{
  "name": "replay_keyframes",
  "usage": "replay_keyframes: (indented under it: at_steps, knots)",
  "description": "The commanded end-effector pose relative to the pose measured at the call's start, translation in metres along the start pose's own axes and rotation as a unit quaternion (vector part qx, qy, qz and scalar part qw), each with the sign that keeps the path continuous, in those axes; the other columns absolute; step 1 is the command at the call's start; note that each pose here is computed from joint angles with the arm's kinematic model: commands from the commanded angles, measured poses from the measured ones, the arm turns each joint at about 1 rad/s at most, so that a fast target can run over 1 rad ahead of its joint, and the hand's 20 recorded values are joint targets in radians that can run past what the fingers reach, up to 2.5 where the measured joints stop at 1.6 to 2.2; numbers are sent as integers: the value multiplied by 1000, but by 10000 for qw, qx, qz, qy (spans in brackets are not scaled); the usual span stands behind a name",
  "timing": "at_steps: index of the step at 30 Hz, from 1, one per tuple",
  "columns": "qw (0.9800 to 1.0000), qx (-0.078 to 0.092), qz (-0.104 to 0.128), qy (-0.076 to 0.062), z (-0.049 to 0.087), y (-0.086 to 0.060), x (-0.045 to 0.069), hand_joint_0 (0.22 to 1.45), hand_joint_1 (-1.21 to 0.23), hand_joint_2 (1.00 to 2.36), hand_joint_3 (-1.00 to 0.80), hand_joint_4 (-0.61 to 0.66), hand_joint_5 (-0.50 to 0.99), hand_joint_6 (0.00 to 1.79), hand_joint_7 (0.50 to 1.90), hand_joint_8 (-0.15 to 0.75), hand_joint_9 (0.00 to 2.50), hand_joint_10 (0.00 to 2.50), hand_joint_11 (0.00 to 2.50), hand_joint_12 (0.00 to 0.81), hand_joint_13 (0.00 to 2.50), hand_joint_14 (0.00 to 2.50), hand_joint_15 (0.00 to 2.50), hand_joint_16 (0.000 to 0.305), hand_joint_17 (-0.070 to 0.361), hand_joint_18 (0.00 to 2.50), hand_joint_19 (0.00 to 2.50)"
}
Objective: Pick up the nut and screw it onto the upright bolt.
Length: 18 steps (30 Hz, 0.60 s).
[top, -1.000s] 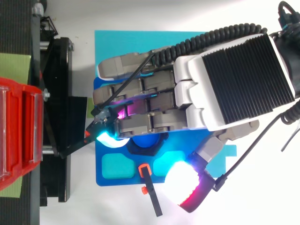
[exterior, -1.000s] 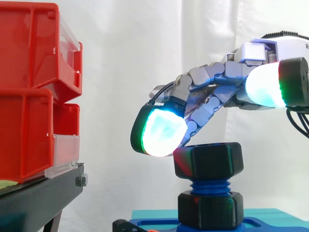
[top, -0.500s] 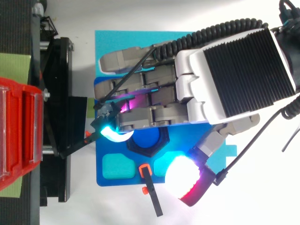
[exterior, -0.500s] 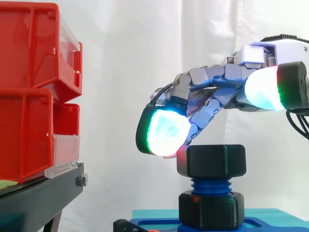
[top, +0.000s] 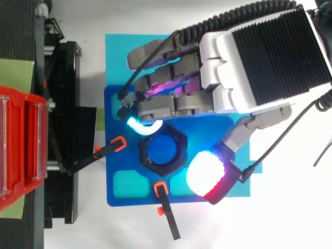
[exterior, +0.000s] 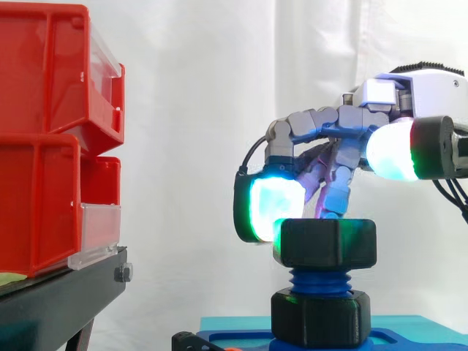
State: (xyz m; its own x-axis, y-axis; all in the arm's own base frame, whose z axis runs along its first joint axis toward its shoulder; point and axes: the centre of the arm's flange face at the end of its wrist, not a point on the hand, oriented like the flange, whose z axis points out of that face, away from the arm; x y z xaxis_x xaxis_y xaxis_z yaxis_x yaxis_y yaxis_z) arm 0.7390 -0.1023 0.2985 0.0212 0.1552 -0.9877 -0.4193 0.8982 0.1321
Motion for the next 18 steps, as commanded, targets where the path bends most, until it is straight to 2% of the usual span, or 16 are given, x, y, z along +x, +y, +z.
replay_keyframes:
  at_steps: [1, 7, 11, 12, 13, 14, 15, 18]
  knots:
    - [10000, 27, -19, 10, -5, -7, 0, 559, -253, 1000, -500, 66, 49, 641, 1305, 246, 1319, 0, 0, 156, 900, 0, 0, 8, 17, 545, 0]
    - [10000, 27, -19, 54, -12, -14, -1, 561, -267, 1000, -500, 62, 51, 680, 1219, 246, 1442, 0, 9, 131, 984, 0, 0, 5, 10, 638, 0]
    - [10000, 30, -35, 27, -13, -16, -2, 562, -270, 1000, -500, 58, 53, 679, 1230, 241, 1471, 2, 38, 131, 991, 0, 0, 4, 9, 648, 0]
    - [10000, 27, -42, 13, -13, -16, -4, 560, -269, 1000, -500, 55, 52, 664, 1253, 239, 1463, 1, 41, 135, 966, 0, 0, 5, 12, 601, 0]
    - [10000, 26, -45, 7, -13, -16, -4, 555, -252, 1000, -500, 82, 54, 614, 1351, 247, 1435, 0, 47, 149, 910, 0, 0, 7, 15, 548, 0]
    - [10000, 25, -49, 0, -13, -16, -4, 555, -252, 1000, -500, 104, 51, 594, 1384, 252, 1406, 0, 39, 158, 902, 0, 0, 7, 17, 532, 0]
    - [10000, 30, -56, -15, -13, -17, -4, 551, -243, 1000, -500, 154, 50, 500, 1540, 256, 1343, 0, 43, 173, 834, 0, 0, 10, 22, 469, 0]
    - [9999, 13, -85, -67, -12, -18, -6, 546, -227, 1000, -500, 185, 14, 503, 1399, 254, 1285, 0, 37, 191, 787, 0, 0, 12, 27, 418, 0]
